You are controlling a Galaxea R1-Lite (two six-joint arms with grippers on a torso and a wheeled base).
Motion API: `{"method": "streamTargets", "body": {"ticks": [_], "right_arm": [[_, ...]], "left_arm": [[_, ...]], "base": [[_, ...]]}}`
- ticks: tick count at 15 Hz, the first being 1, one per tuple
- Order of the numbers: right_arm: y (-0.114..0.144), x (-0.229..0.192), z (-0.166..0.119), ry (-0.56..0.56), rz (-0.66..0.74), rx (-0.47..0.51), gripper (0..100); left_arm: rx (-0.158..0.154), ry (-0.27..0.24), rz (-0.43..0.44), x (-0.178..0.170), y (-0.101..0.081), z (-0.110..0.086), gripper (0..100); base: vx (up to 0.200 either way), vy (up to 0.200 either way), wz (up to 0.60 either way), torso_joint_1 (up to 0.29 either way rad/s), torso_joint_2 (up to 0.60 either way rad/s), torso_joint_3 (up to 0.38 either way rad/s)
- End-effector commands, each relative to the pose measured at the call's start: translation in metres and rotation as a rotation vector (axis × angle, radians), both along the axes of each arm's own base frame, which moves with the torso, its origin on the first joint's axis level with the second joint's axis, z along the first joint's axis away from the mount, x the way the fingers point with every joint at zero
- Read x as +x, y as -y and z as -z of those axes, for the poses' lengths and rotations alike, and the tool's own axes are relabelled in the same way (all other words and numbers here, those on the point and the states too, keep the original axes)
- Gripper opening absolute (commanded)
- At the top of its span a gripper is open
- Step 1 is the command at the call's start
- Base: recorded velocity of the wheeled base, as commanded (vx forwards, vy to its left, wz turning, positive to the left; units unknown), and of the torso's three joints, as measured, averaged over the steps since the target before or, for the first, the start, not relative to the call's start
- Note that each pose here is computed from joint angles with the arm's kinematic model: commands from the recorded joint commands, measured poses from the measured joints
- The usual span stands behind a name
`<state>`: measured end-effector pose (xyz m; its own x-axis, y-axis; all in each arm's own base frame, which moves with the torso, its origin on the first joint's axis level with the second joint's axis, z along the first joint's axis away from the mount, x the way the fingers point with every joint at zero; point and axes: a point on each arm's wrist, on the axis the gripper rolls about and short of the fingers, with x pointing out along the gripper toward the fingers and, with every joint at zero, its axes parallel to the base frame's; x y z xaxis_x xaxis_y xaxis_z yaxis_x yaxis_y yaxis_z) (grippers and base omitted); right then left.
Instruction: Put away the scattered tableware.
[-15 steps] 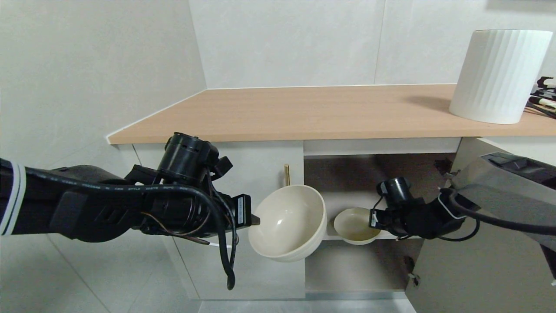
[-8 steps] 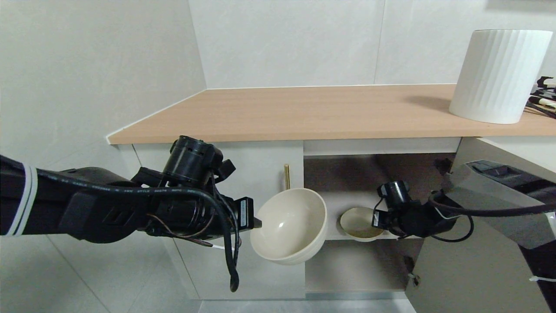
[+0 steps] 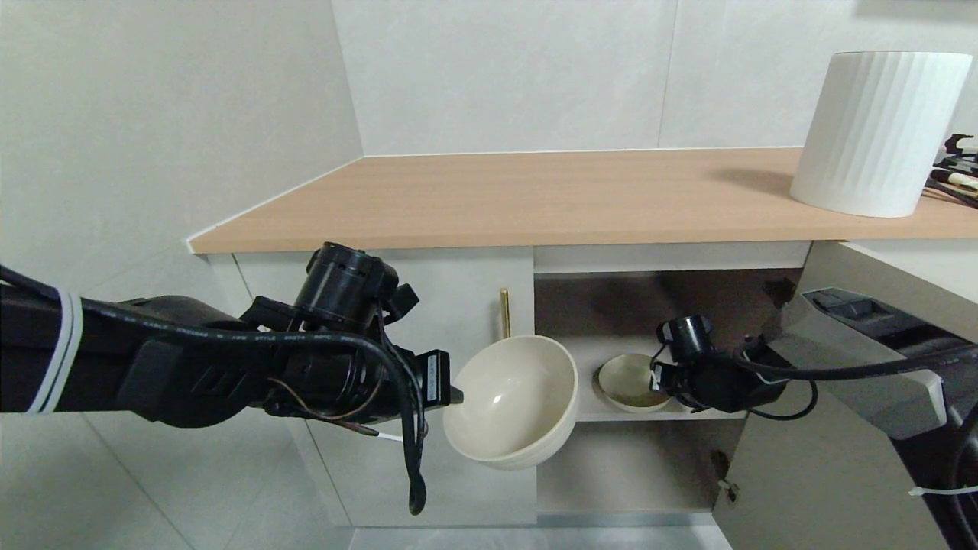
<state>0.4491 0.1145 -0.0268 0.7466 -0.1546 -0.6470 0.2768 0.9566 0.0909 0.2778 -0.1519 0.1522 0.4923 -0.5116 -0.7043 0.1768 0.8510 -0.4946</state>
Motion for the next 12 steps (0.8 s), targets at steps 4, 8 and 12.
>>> {"method": "streamTargets", "body": {"ticks": [4, 8, 12], "right_arm": [[-0.0009, 0.0082, 0.0025, 0.02, 0.005, 0.004, 0], [-0.0015, 0.0122, 0.005, 0.03, 0.021, -0.008, 0], [-0.0024, 0.0127, 0.0062, 0.03, 0.02, -0.01, 0]], "left_arm": [[0.002, -0.005, 0.0, 0.0013, 0.0008, 0.0022, 0], [0.006, -0.009, 0.001, 0.0017, 0.0015, 0.0037, 0], [0.006, -0.009, 0.001, 0.0021, 0.0017, 0.0038, 0]], "base": [[0.0, 0.0, 0.0, 0.0, 0.0, 0.0], [0.0, 0.0, 0.0, 0.0, 0.0, 0.0], [0.0, 0.0, 0.0, 0.0, 0.0, 0.0]]}}
